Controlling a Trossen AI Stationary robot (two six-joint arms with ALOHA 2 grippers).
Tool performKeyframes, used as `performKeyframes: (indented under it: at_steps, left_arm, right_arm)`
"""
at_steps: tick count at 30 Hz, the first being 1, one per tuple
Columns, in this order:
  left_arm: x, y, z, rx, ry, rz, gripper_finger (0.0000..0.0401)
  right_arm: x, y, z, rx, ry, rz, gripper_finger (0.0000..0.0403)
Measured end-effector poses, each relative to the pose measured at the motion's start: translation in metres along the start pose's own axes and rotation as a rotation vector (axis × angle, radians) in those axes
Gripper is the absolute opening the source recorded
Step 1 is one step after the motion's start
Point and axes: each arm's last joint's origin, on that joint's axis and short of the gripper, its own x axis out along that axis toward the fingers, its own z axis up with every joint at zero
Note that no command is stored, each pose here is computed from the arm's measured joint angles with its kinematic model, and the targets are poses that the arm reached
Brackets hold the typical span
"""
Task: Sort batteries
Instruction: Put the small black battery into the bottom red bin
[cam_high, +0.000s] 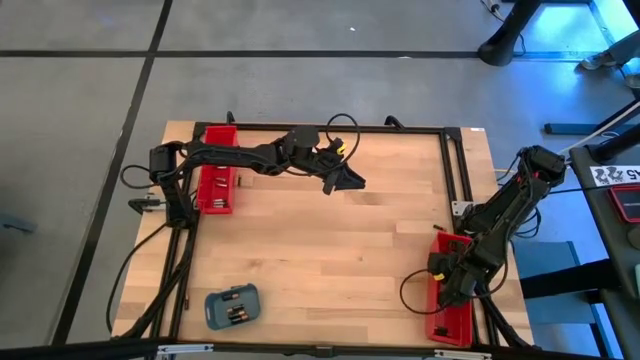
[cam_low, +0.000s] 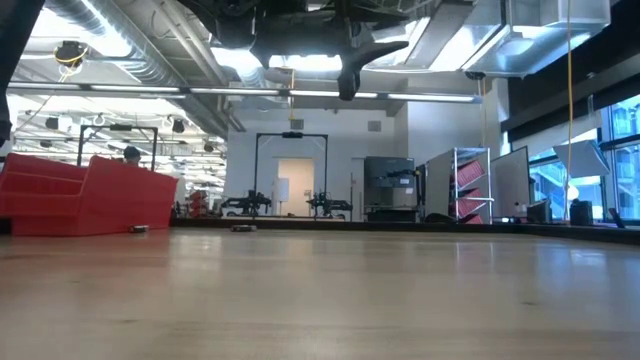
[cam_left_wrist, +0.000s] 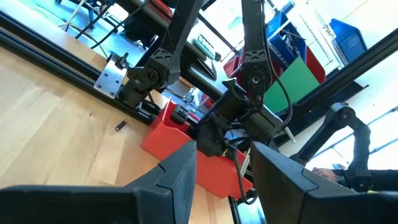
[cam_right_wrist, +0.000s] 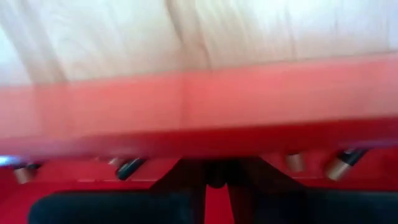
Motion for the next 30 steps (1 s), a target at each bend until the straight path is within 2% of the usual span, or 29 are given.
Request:
performKeyframes:
  at_steps: [8,17,20,26,30]
  left_arm:
    - [0.000,0.000,0.000,-0.015,0.000,0.000,0.0141]
    - [0.000,0.000,0.000,-0.020,0.000,0.000,0.0141]
    - [0.000,0.000,0.000,-0.022,0.000,0.000,0.0141]
    - [0.000,-0.002,0.003,-0.004,-0.011,-0.008,0.0141]
    - [0.001,-0.010,0.009,0.084,-0.026,-0.023,0.0141]
  right_arm:
    - [0.004,-0.004,-0.001,-0.020,0.000,-0.014,0.0053]
    - [0.000,0.000,0.000,-0.027,-0.002,-0.002,0.0129]
    - [-0.012,0.008,0.001,-0.027,0.020,0.028,0.0147]
    - [-0.055,0.025,0.002,-0.022,0.017,0.027,0.0151]
    - [-0.091,0.033,0.004,0.012,-0.052,0.018,0.0151]
